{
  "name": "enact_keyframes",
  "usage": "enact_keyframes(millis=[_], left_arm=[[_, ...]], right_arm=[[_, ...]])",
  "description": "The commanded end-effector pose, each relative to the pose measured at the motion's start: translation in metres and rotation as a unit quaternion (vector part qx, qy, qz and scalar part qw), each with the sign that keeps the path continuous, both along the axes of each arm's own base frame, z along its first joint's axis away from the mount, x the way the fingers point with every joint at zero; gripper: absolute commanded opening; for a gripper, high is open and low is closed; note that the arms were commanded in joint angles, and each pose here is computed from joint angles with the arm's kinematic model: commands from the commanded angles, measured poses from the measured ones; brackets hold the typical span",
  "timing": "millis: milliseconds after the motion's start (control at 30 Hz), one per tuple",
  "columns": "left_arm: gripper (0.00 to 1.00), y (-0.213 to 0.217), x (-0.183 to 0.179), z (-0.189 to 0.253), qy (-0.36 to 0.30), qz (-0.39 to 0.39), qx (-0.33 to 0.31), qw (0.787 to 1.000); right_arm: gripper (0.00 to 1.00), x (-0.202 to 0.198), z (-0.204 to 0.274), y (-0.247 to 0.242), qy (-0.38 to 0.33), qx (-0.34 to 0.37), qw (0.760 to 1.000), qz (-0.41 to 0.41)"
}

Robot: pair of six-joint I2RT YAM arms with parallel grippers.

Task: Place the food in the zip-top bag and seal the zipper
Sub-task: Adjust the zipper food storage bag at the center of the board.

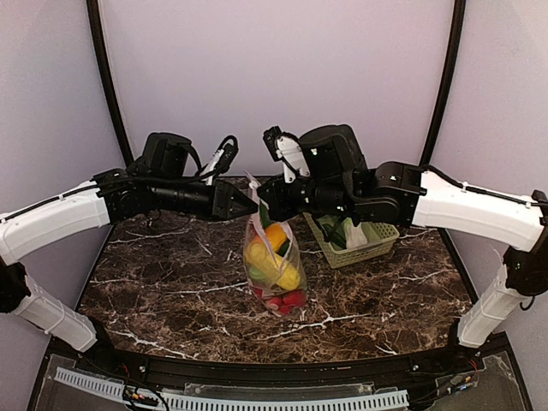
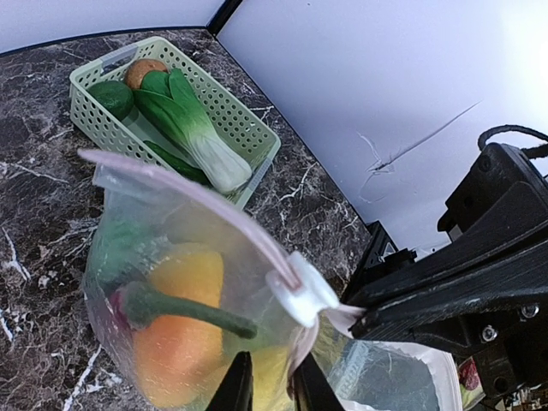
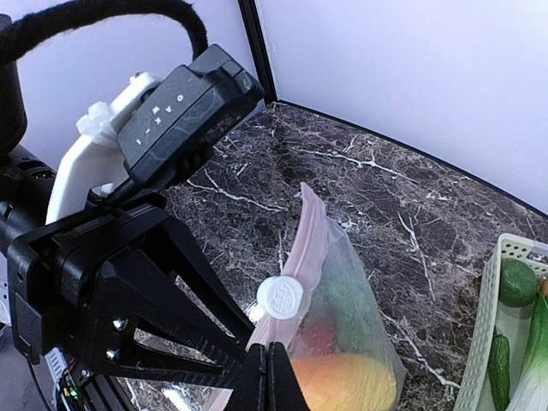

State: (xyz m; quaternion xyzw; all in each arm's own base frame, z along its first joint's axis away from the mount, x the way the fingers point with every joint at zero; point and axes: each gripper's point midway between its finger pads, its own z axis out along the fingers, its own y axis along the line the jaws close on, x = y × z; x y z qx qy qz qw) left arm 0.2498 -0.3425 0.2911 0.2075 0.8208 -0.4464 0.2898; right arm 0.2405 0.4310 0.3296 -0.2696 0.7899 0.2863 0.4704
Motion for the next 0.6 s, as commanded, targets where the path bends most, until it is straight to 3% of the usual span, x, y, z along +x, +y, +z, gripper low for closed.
enact_keyframes(millis=[0,167,567], left_arm=[[0.13,0.007,-0.005,-0.003,0.001,0.006,0.004,1.0],[0.01,0.009,-0.005,0.007,-0.011,0.011,-0.005,1.0],[0.01,0.025,-0.001,0.009,-0.026,0.028,0.017,0.999]], right_arm=[[0.0,0.001,0.008,0.001,-0.01,0.019,1.0,-0.013],[0.0,0.005,0.003,-0.005,-0.01,0.008,0.999,-0.033],[0.0,0.012,0.009,-0.035,-0.025,-0.006,0.996,-0.083]])
